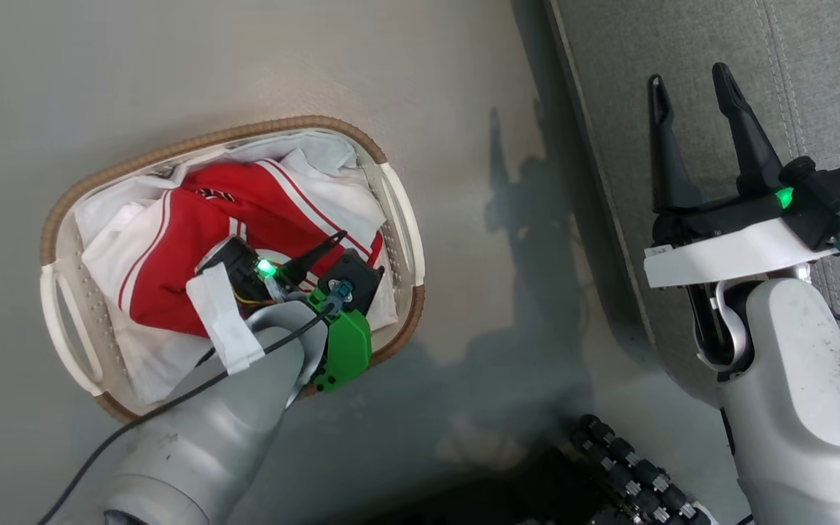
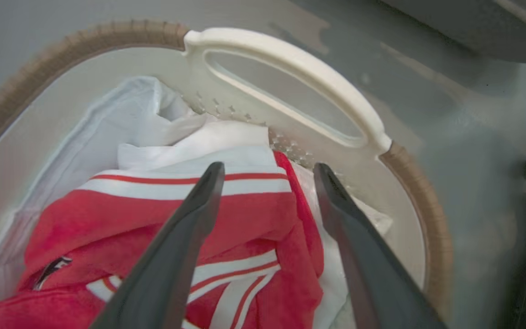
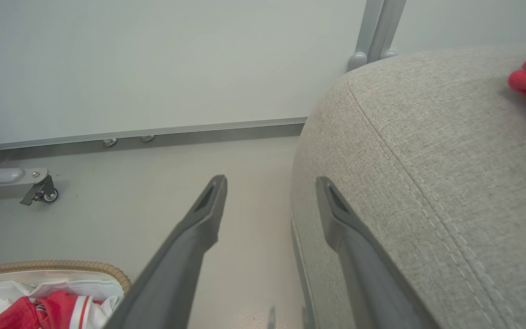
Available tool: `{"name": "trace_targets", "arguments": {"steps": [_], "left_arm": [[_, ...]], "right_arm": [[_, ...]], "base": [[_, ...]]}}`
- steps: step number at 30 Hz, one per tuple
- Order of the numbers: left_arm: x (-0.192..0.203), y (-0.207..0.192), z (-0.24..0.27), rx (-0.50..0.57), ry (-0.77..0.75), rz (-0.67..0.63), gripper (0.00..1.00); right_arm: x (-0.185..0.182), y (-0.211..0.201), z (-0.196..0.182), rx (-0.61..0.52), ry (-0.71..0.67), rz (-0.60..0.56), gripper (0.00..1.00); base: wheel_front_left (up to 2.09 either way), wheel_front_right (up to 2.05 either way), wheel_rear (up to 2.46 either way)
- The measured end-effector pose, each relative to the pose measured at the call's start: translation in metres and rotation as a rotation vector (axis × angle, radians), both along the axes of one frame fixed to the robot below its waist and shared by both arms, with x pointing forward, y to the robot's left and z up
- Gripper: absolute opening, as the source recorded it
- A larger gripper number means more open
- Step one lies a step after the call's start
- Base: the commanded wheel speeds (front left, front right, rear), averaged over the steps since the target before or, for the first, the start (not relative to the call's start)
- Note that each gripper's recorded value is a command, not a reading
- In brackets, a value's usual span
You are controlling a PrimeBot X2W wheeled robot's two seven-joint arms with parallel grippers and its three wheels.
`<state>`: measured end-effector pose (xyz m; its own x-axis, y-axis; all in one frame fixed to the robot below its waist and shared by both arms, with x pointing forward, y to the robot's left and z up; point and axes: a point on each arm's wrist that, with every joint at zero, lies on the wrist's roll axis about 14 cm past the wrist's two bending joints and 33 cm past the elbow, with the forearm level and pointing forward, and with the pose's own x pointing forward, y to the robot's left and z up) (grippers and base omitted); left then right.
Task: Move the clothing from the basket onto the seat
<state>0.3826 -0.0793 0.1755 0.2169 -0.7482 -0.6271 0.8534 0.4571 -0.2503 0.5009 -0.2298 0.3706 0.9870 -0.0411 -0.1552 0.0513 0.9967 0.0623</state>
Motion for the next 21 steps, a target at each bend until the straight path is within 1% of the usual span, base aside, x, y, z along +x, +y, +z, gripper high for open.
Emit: {"name": "trace_targets", "arguments": {"steps": [6,11,21], "left_arm": [[-0.001,0.002,-0.032,0.071,-0.012,-0.109,1.0],[-0.003,0.012,-0.056,0.14,-0.011,-0.165,1.0],[0.001,0.022,-0.084,0.246,-0.02,-0.183,1.0]], "right_arm": [[0.0,-0.004,-0.019,-0.013,0.039,-0.001,1.0],[-0.002,-0.008,-0.031,-0.023,0.066,-0.006,1.0],[-0.005,-0.011,-0.046,-0.027,0.102,-0.011,1.0]], "base": [[0.0,0.0,0.0],[0.0,0.0,0.0],[0.0,0.0,0.0]]}}
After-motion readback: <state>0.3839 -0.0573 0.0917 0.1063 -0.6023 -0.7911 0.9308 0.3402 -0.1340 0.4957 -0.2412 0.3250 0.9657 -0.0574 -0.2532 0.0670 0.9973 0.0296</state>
